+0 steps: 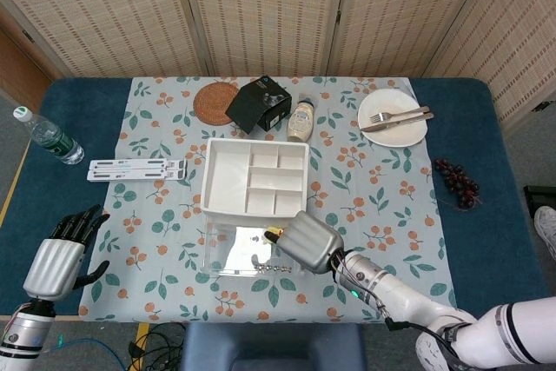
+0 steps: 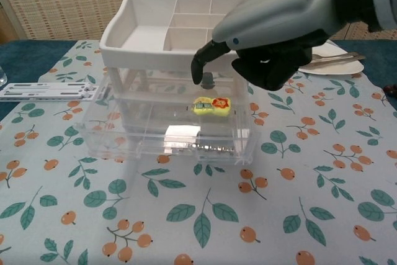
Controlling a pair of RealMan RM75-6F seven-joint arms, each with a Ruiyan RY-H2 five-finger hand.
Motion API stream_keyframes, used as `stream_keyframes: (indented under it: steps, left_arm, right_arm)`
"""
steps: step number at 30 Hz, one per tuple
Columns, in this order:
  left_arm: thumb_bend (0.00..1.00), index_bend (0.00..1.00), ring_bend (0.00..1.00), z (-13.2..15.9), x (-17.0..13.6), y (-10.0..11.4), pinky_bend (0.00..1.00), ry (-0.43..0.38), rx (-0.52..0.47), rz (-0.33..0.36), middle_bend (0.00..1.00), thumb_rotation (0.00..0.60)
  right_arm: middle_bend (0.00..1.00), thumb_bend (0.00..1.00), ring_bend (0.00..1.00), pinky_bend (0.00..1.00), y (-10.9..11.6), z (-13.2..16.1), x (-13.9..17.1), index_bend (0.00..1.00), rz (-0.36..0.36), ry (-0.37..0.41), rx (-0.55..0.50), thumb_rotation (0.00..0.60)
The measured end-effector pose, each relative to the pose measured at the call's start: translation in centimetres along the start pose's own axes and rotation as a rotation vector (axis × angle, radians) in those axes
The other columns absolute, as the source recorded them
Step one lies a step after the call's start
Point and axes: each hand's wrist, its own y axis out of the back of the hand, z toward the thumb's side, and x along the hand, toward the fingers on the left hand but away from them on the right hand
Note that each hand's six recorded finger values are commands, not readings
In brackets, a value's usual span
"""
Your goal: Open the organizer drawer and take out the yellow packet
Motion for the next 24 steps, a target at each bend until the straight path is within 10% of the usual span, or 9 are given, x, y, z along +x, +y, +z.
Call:
stream_keyframes:
  steps: [24]
  left_arm:
    - [0.25,0.14,0.14,-0.6,-0.1,0.0,0.16,0.009,-0.014,0.01,0.09,0.6]
  right_arm:
    - [1.0,1.0,1.0,1.0,-0.1,1.4,-1.7,0.24,0.107,-0.043,0.211,0.6]
